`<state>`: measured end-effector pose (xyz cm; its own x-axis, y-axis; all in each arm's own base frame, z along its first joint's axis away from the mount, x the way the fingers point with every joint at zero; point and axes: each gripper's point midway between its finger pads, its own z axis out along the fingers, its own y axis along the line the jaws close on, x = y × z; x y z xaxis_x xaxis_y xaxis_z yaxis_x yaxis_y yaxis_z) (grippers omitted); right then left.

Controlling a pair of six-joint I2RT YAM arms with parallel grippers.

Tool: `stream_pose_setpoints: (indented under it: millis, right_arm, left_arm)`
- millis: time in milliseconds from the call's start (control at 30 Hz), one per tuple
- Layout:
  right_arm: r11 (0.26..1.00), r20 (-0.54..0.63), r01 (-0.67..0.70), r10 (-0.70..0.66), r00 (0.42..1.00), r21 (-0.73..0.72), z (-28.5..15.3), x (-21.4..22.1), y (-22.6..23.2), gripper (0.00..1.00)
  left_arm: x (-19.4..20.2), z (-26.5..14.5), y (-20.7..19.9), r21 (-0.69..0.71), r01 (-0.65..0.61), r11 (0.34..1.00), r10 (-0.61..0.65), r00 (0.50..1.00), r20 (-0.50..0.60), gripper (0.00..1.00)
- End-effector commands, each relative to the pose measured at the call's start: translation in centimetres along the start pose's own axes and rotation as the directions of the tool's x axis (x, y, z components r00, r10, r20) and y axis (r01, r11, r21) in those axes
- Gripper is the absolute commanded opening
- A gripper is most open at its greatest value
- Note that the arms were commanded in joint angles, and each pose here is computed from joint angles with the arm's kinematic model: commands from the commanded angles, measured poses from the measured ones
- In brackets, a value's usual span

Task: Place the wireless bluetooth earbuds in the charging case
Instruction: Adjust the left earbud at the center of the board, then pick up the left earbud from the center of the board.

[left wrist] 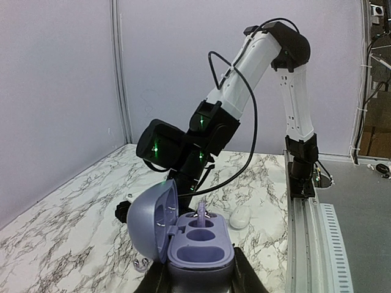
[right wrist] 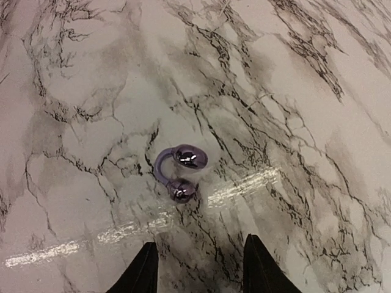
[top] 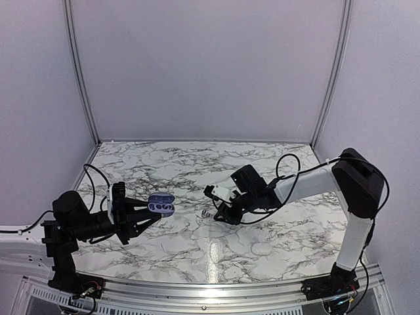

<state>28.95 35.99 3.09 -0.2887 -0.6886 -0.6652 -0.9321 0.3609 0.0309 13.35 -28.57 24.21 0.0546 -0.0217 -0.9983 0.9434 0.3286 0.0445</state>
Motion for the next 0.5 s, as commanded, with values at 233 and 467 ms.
stream_pose_setpoints:
  millis: [233, 467]
  right_arm:
    - [0.948, 0.000, 0.026, -0.027, 1.000, 0.316, -0.1, -4.2, 2.5, 0.50]
    - [0.940, -0.029, 0.065, -0.059, 0.998, 0.336, 1.7, -3.7, 3.6, 0.50]
  left_arm:
    - [-0.7, -0.2, 0.3, -0.013, -0.011, 1.000, 0.012, 1.000, 0.028, 0.00]
    - [-0.9, -0.3, 0.3, -0.015, -0.012, 1.000, 0.012, 0.999, 0.036, 0.00]
